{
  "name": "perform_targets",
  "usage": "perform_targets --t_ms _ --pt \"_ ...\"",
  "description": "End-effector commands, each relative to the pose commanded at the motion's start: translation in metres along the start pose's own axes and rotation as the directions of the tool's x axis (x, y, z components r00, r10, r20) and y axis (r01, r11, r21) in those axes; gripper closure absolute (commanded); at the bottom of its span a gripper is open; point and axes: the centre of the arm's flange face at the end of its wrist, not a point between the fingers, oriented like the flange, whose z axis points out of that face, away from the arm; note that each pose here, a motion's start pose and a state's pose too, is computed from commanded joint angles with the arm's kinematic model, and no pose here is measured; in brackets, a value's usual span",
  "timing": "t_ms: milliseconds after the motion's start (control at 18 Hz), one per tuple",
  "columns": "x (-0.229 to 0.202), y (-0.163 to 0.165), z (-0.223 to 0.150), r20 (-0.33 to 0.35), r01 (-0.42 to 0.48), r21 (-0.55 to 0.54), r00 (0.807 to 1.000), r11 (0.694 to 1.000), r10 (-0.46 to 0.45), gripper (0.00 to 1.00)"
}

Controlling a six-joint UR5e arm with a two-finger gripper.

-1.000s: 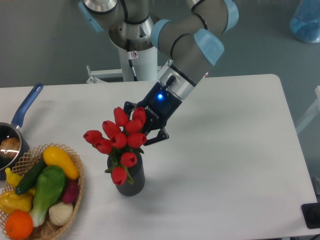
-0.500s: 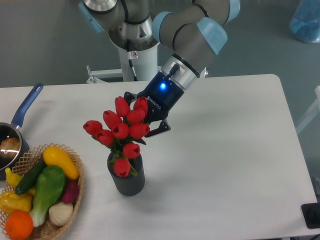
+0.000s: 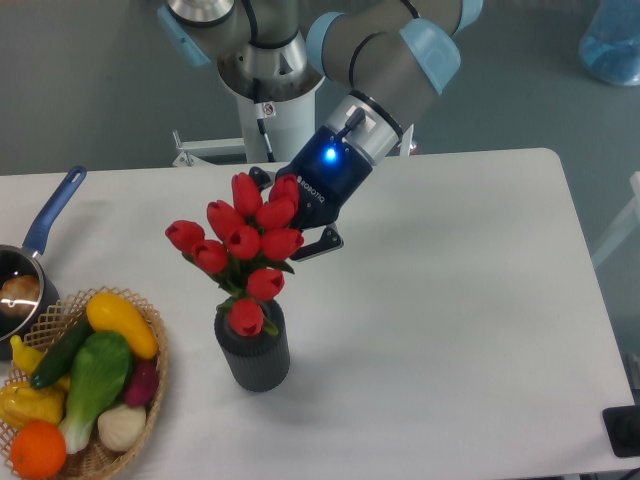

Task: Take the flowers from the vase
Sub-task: 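Lift the gripped tulips straight up out of the vase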

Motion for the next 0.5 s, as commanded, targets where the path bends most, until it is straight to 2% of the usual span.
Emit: perform_targets --t_ms 500 --pt "-0.004 -0.014 -0.033 0.015 0.006 0.088 1.000 0.996 -0.007 0.74"
